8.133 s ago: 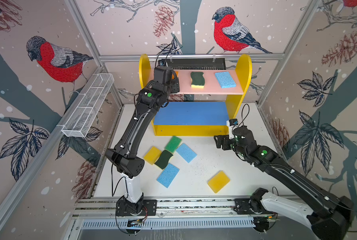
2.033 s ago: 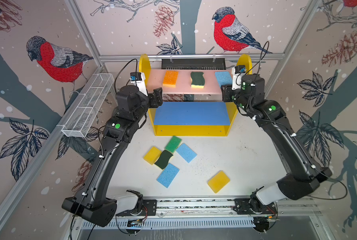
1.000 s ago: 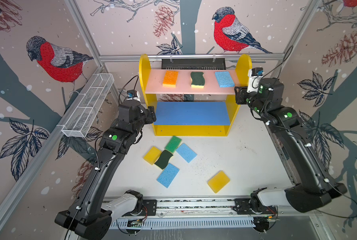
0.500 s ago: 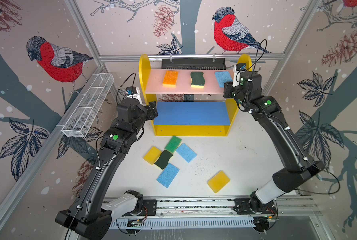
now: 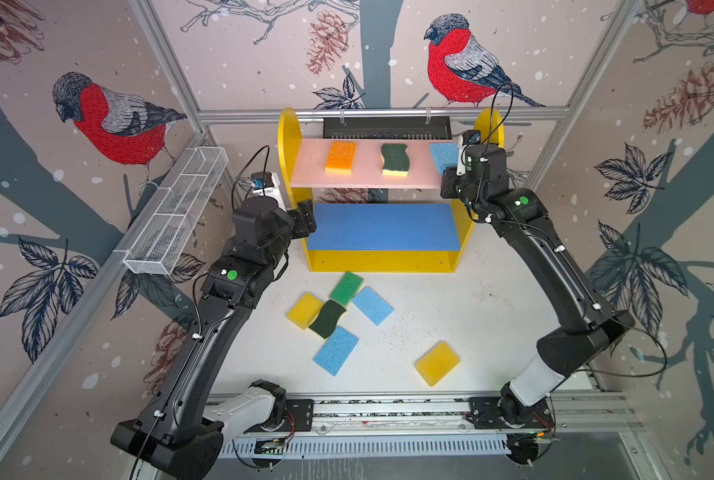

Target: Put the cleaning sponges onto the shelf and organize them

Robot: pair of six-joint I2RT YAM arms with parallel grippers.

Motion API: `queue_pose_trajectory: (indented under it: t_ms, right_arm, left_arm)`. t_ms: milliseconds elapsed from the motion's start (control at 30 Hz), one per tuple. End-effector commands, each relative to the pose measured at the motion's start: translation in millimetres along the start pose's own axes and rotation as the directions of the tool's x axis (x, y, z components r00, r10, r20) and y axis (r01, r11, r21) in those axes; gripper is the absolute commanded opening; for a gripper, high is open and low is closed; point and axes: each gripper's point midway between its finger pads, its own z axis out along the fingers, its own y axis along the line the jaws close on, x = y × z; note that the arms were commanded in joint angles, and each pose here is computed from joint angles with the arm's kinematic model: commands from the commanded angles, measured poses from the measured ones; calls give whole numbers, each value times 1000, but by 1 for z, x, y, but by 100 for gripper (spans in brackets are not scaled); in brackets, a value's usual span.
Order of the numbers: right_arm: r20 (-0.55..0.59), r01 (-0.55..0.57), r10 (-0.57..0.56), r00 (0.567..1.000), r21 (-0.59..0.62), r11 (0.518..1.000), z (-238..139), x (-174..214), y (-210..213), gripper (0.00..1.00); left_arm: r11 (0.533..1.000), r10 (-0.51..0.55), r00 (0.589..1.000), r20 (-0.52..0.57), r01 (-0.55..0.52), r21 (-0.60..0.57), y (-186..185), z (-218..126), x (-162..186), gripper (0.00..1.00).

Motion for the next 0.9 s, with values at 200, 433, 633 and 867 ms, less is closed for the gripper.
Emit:
queue_pose_trajectory:
  t_ms: [200, 433, 633, 867]
  right_arm:
    - [9, 4, -4, 1000, 4, 1000, 1, -1, 8, 36]
    - [2, 8, -8, 1000, -9, 1000, 3, 0, 14, 36]
    - [27, 24, -23, 999, -26, 999, -13, -10, 21, 36]
    - [94, 28, -26, 995, -25, 999, -62, -36, 15, 39]
  left_arm:
    - [1000, -3, 999, 37, 2, 21, -4, -1, -9, 76]
    - [1000, -1, 999, 36, 0, 21, -4, 0, -8, 76]
    - [1000, 5, 999, 35, -6, 12, -3, -1, -8, 76]
    - [1000, 17, 999, 28, -17, -2, 0, -3, -7, 77]
